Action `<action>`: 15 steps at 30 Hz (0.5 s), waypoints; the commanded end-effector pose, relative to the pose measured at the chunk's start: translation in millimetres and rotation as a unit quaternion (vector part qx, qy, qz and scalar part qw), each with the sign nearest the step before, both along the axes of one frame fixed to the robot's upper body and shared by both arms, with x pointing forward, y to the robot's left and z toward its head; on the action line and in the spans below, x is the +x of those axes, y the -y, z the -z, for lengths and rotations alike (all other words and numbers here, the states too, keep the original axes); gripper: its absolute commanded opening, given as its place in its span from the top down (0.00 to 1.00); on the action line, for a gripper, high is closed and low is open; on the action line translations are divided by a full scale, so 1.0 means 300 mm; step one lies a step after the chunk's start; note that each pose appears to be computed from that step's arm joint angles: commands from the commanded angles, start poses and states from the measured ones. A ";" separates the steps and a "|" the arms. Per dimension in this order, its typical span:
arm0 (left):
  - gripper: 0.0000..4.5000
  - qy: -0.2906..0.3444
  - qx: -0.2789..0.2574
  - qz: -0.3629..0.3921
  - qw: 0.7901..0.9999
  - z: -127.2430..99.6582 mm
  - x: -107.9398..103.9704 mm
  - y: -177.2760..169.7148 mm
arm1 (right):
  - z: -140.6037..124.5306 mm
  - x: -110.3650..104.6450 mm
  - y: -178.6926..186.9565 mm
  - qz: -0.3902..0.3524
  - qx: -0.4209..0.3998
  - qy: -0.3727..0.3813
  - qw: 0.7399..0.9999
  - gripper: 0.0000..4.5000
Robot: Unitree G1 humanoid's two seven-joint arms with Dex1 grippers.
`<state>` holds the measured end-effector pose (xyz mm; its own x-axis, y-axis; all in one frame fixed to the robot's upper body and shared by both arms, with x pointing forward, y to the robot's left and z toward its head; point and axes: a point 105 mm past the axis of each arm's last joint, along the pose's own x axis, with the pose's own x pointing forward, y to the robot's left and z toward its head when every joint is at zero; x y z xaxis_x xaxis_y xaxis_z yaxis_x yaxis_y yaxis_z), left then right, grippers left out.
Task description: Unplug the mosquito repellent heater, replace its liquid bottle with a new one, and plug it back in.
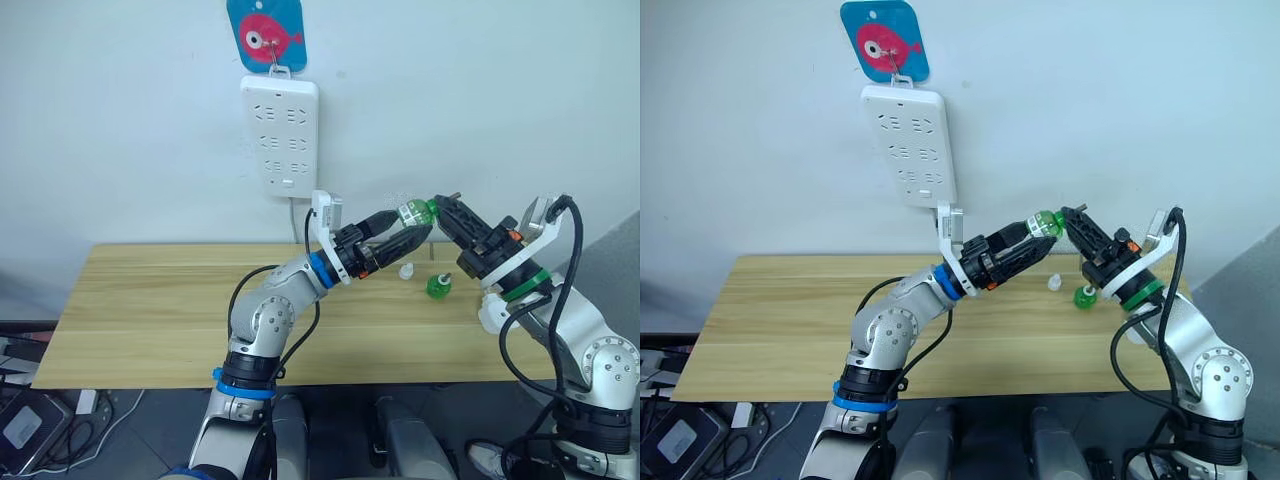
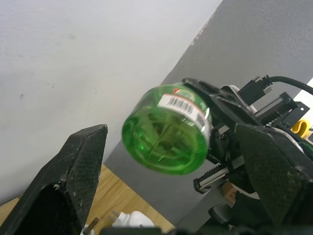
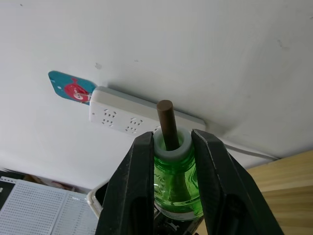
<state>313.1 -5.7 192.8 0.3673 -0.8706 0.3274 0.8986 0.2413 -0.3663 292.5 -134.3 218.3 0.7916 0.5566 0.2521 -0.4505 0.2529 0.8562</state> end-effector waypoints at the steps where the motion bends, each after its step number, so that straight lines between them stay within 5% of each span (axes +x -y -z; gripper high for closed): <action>1: 0.00 0.027 -0.015 0.009 0.999 -0.050 -0.020 -0.001 | -0.046 -0.032 -0.009 -0.012 0.011 0.026 1.000 0.82; 15: 0.00 0.028 -0.018 0.019 0.999 -0.055 -0.023 0.006 | -0.033 -0.046 -0.025 -0.029 0.015 0.018 0.999 0.82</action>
<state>313.2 -5.8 195.1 0.3611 -0.8723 0.3298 0.9026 0.2381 -0.3586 288.5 -131.3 214.3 0.7838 0.5723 0.2409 -0.4355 0.2302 0.8702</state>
